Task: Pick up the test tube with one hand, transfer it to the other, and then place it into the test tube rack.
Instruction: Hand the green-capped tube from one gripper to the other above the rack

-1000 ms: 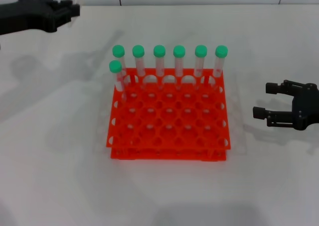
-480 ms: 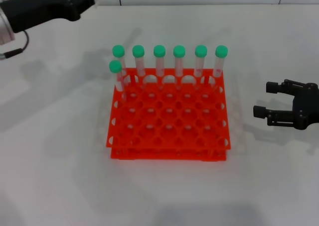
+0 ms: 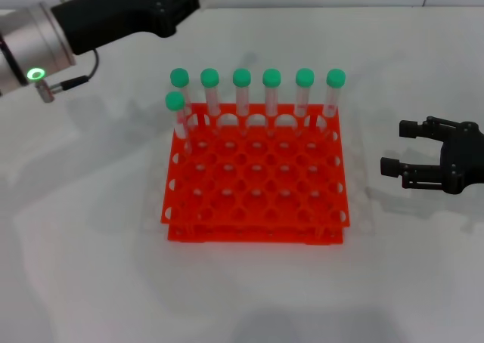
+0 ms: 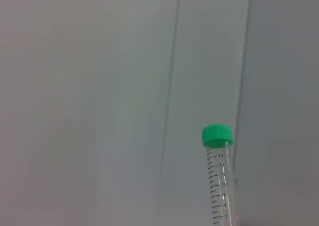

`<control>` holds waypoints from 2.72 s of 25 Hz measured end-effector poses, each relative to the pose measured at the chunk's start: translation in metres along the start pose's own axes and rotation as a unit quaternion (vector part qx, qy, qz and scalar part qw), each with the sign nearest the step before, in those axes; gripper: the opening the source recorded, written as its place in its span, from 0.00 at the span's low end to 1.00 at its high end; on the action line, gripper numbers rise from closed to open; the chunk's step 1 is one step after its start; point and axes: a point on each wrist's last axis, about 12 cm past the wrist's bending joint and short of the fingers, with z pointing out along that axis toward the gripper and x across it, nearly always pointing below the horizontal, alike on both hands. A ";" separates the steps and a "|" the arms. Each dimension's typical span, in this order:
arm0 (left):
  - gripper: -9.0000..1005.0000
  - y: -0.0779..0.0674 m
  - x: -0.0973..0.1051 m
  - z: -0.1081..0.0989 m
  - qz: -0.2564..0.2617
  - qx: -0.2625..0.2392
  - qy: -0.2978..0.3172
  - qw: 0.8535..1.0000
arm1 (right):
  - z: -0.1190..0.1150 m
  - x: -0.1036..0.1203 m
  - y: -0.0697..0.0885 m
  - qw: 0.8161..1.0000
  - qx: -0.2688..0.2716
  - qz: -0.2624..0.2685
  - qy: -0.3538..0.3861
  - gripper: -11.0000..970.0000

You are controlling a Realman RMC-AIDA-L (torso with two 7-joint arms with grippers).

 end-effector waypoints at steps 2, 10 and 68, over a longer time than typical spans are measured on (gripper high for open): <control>0.20 -0.003 0.003 0.005 -0.001 0.009 -0.001 1.000 | 0.000 -0.001 0.000 1.000 -0.001 -0.002 0.000 0.85; 0.20 -0.012 0.011 0.020 -0.004 0.040 0.020 0.999 | 0.000 -0.003 0.000 1.000 -0.007 -0.005 -0.003 0.85; 0.20 -0.019 0.019 0.020 -0.004 0.091 0.101 0.991 | 0.021 -0.082 -0.014 0.996 -0.031 0.004 -0.087 0.85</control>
